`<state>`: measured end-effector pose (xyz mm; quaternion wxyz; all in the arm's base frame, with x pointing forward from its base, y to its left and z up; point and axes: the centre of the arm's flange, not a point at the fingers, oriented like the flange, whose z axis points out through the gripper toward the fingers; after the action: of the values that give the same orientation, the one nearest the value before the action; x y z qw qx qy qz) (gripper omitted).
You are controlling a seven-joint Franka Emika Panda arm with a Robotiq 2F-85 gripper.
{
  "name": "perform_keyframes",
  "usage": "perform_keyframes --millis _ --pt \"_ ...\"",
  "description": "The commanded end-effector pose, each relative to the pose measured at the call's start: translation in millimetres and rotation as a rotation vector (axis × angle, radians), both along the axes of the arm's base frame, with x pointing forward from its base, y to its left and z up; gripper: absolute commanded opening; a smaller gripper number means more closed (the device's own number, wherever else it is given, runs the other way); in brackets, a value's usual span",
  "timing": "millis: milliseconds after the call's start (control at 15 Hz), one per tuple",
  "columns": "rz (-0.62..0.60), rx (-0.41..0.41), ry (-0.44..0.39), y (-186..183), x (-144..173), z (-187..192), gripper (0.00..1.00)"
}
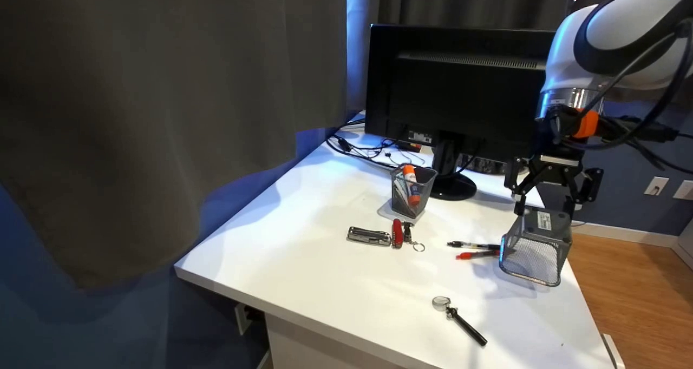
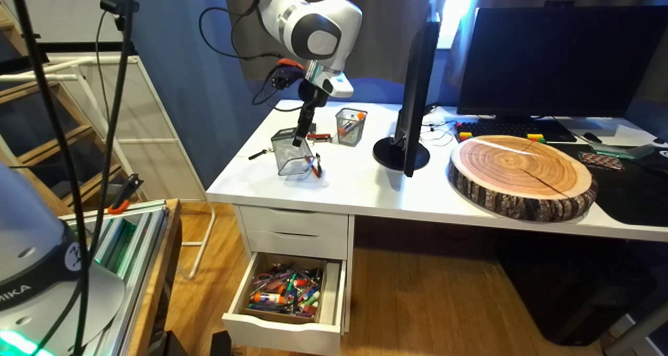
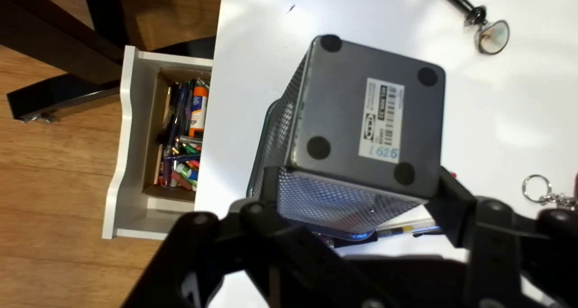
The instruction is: Turn the grey basket over
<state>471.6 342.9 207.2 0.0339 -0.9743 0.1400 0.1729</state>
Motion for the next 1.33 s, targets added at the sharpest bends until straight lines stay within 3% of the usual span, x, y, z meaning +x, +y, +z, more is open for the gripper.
perform_keyframes --millis 0,267,600,1267 --pt "-0.057 -0.086 -0.112 -1 -21 13 0.55" --pt "-0.099 -0.134 -0.208 3 -36 18 0.55" --pt "-0.136 -0.251 -0.332 11 -53 17 0.55" --pt "-0.175 -0.386 -0.475 31 -70 1 0.55"
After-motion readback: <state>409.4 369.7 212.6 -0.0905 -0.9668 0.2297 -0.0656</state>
